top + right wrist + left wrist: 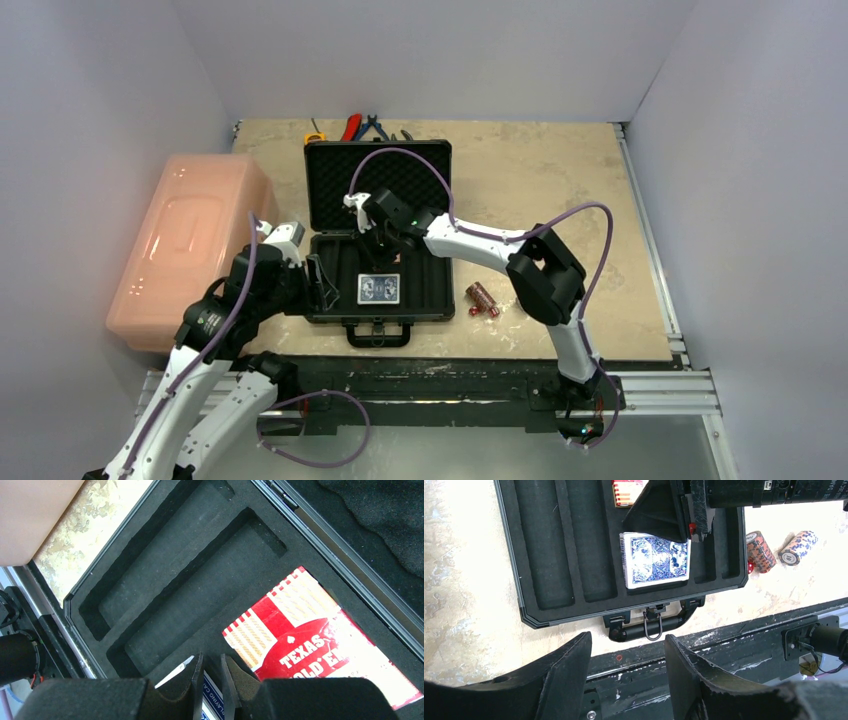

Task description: Pack up texas hold em set

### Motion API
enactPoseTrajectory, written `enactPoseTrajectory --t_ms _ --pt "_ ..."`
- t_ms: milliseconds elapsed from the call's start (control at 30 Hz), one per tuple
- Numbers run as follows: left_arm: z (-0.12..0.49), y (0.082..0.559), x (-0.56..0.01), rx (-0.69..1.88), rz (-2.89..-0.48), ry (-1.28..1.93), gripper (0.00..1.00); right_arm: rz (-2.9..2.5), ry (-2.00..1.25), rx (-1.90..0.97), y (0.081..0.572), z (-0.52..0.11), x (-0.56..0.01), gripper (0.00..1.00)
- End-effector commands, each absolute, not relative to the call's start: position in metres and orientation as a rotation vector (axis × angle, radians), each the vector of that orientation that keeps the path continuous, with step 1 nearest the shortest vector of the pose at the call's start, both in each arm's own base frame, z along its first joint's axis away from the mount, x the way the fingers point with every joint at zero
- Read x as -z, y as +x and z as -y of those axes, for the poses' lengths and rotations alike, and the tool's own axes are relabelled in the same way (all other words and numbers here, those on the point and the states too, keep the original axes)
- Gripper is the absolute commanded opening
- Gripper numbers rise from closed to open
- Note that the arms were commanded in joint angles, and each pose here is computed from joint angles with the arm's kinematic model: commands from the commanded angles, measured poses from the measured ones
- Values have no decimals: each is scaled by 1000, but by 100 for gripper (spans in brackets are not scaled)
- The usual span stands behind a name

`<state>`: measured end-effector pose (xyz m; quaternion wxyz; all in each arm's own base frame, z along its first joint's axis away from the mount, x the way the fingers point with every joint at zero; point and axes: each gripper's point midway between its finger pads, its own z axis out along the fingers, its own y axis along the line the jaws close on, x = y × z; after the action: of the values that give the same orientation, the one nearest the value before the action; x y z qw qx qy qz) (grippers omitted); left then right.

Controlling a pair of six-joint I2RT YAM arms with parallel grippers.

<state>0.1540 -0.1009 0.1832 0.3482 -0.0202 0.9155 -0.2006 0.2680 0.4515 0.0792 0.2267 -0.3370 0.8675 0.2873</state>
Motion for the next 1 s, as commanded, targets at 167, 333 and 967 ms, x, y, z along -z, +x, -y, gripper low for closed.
enactPoseTrajectory --t_ms 167,333,967 --pt "103 158 -187 533 -2341 -21 55 -2352 -884 -703 275 -442 -108 24" --pt "105 158 -186 539 -2347 -16 55 -2356 -852 -651 279 -434 -110 26" --pt "107 159 -184 547 -2357 -2 55 -2425 -868 -613 261 -411 -93 21"
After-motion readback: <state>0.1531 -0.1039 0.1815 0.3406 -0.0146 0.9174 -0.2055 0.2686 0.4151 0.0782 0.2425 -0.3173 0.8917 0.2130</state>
